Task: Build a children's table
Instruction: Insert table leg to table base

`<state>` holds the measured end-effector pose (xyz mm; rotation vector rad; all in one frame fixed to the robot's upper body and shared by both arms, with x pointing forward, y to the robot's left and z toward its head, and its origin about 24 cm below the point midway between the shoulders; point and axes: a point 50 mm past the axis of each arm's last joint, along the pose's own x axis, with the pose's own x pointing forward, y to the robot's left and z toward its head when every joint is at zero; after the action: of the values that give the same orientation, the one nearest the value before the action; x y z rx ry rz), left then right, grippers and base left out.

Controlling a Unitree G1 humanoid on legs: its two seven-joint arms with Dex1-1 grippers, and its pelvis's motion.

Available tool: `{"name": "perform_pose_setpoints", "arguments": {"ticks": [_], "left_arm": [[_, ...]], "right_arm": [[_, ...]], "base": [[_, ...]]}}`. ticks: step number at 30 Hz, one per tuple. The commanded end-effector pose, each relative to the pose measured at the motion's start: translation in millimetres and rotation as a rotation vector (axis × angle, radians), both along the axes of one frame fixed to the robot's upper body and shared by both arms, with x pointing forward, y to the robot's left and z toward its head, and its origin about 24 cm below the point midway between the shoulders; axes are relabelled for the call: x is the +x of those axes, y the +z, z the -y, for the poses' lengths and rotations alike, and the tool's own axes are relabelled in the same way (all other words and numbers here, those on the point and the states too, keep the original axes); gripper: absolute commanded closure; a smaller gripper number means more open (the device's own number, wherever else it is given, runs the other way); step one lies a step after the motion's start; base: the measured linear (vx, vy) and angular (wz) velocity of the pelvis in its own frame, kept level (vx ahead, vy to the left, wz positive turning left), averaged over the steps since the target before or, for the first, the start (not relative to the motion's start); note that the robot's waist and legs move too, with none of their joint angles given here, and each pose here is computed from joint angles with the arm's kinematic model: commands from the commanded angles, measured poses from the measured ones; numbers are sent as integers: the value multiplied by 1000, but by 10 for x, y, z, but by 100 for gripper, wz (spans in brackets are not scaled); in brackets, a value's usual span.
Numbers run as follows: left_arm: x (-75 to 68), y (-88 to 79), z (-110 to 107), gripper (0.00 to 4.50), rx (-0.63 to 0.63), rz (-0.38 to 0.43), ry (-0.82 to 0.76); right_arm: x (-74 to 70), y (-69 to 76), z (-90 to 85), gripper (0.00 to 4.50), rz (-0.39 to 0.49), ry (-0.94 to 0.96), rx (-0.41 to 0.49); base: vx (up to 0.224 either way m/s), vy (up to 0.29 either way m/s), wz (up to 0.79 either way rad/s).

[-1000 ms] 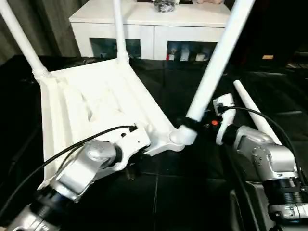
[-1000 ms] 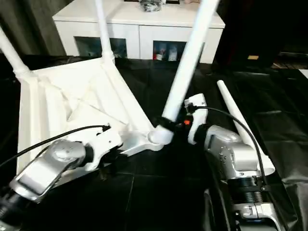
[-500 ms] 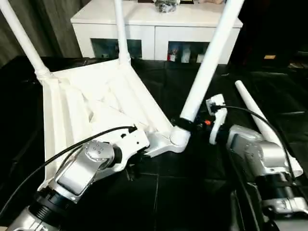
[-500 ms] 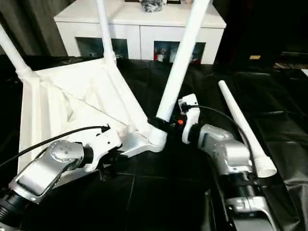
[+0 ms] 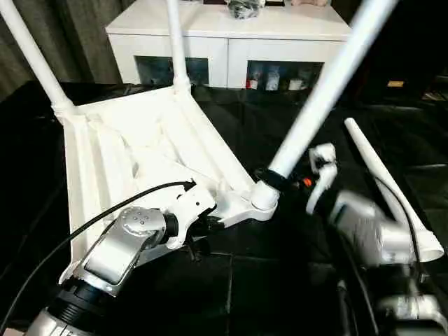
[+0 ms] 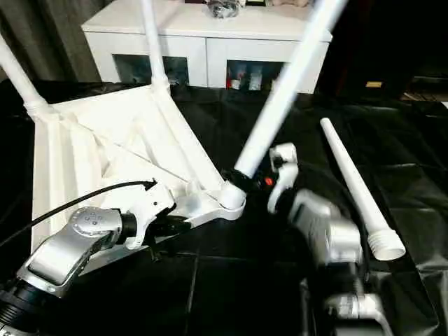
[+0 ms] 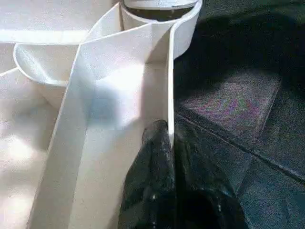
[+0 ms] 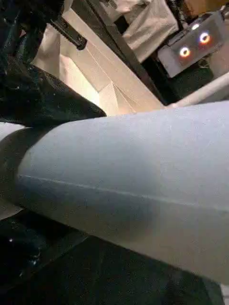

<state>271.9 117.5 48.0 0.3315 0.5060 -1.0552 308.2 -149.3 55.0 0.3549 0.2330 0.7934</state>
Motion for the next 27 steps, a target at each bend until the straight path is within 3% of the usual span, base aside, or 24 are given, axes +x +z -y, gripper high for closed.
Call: {"name": "perform_pose_setpoints", "arguments": {"ticks": [1, 11, 19, 27], "left_arm": [[28, 131, 102, 450, -98, 55, -27], [-45, 34, 19, 450, 2, 29, -87], [-137, -37, -33, 450, 88, -8, -144], [-167, -76, -69, 450, 126, -39, -149]], "right_arm": [[-141, -292, -27, 264, -90, 12, -85], [-267, -409, -107, 264, 16, 177, -421], [-239, -400, -182, 264, -84, 355, -471], [-155, -385, -159, 264, -118, 336, -465]], "base": [[0, 0, 0], [0, 0, 0], [0, 0, 0], [0, 0, 0]]}}
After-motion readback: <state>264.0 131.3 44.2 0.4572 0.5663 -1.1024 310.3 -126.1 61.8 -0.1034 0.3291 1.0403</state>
